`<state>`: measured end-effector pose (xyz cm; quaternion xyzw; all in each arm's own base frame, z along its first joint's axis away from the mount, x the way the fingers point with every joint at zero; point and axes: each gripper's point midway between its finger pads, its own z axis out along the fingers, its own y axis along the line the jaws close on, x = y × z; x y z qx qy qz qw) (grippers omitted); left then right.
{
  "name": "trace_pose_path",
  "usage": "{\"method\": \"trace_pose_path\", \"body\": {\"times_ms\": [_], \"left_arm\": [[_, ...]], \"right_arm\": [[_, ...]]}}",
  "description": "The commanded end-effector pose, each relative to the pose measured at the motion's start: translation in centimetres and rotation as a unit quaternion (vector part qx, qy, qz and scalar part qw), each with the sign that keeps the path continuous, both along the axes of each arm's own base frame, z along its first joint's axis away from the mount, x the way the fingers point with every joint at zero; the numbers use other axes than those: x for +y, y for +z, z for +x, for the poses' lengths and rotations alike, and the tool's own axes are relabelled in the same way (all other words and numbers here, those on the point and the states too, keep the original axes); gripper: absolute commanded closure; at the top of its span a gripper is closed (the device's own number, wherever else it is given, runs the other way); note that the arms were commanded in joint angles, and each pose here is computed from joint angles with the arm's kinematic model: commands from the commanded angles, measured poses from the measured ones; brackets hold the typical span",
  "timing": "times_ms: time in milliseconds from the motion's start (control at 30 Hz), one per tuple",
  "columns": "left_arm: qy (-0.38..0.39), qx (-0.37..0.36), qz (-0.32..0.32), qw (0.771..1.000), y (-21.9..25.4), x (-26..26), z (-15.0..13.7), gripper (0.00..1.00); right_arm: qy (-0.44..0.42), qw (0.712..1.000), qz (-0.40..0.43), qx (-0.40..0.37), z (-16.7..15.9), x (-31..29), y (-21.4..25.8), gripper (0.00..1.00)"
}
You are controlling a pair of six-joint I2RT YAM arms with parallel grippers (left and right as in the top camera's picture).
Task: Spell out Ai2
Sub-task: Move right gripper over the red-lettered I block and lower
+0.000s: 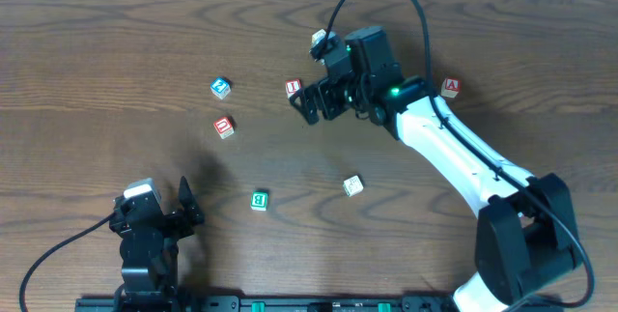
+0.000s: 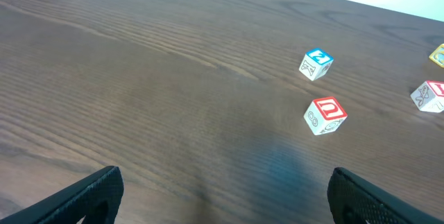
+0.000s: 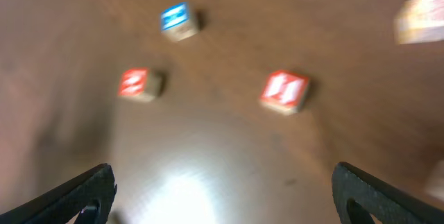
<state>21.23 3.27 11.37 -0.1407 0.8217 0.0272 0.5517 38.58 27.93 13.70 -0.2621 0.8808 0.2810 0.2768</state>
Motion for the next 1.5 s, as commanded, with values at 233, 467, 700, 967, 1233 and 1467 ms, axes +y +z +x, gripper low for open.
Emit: {"method": "trace_pose_path", "body": {"times_ms": [233, 467, 700, 967, 1233, 1467], "left_arm": [[0.006, 0.01, 0.011, 1.0, -0.8, 0.3, -0.1, 0.05], [0.006, 0.01, 0.011, 1.0, -0.8, 0.3, -0.1, 0.05], [0.006, 0.01, 0.011, 1.0, -0.8, 0.3, -0.1, 0.05], [0.006, 0.01, 0.011, 1.0, -0.8, 0.3, -0.1, 0.05], [0.006, 0.01, 0.011, 1.0, -0.8, 0.3, -0.1, 0.05], [0.006, 0.01, 0.011, 1.0, -0.8, 0.3, -0.1, 0.05]], "right_arm": [[0.11, 0.991, 0.049, 0.053, -5.7, 5.1, 0.6, 0.01], [0.01, 0.998, -0.042, -0.044, -0.8, 3.1, -0.5, 0.01], [-0.047, 0.995, -0.07, -0.052, 2.4, 2.7, -3.7, 0.01], [-0.072, 0.993, -0.074, -0.059, 7.6, 4.0, -5.8, 0.01], [-0.093, 0.989, -0.101, -0.058, 9.5, 3.7, -8.1, 0.01], [-0.099, 0.987, -0.115, -0.054, 9.5, 3.1, -8.7, 0.04]]}}
